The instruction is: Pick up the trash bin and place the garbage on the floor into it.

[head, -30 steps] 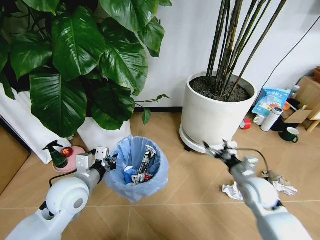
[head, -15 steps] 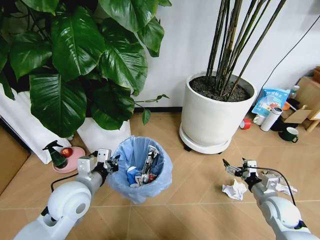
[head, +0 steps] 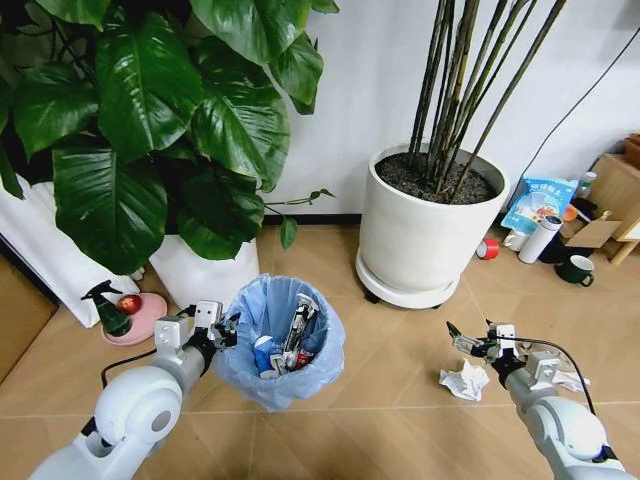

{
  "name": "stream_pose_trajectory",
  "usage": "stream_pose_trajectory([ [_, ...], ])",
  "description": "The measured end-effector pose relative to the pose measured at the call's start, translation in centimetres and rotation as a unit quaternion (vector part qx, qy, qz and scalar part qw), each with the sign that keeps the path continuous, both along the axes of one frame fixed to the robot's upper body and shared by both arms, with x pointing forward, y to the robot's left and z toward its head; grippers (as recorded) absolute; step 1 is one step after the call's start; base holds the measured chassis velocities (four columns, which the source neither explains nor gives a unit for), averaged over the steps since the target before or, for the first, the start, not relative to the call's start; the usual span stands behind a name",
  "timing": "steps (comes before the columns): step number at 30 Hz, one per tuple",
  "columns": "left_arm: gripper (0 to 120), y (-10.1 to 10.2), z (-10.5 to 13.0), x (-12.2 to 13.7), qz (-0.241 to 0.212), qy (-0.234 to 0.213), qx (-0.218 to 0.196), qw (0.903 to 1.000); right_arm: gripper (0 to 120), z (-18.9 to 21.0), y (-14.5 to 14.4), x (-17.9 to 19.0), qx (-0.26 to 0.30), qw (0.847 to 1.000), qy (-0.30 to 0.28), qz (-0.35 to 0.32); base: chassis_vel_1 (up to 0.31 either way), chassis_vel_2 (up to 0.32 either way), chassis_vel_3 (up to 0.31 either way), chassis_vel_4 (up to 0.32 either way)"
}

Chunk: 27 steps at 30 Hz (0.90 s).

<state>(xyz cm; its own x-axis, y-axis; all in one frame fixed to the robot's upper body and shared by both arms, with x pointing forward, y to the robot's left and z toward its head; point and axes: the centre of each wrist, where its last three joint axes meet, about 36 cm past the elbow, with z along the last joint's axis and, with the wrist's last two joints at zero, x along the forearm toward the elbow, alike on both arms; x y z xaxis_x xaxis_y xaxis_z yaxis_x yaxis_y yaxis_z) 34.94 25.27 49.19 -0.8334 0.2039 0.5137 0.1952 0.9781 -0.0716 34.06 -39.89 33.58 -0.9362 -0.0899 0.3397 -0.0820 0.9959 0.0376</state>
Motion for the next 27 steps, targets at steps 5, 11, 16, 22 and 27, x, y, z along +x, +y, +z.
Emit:
stream_pose_trajectory([
  [5,0,0.0,0.0,0.0,0.0,0.001,0.0,1.0,100,-0.4,-0.1,-0.3,-0.001,1.0,0.002,0.0,-0.189,-0.173,0.169,0.177],
  [11,0,-0.1,-0.2,-0.2,0.0,0.004,0.0,1.0,100,-0.6,-0.1,-0.4,-0.003,1.0,0.001,0.0,-0.175,-0.178,0.174,0.157],
  [16,0,-0.1,-0.1,-0.3,0.0,0.002,0.0,1.0,100,-0.6,-0.1,-0.4,-0.003,1.0,0.002,0.001,-0.161,-0.162,0.163,0.164],
  [22,0,-0.1,-0.1,-0.5,0.0,0.002,0.0,1.0,100,-0.8,0.1,-0.5,-0.005,1.0,0.0,0.003,-0.192,-0.196,0.19,0.191],
  [27,0,-0.2,0.0,-0.6,0.0,0.002,-0.001,1.0,100,-1.3,0.0,-1.0,-0.014,0.999,-0.01,0.029,-0.227,-0.206,0.2,0.218],
])
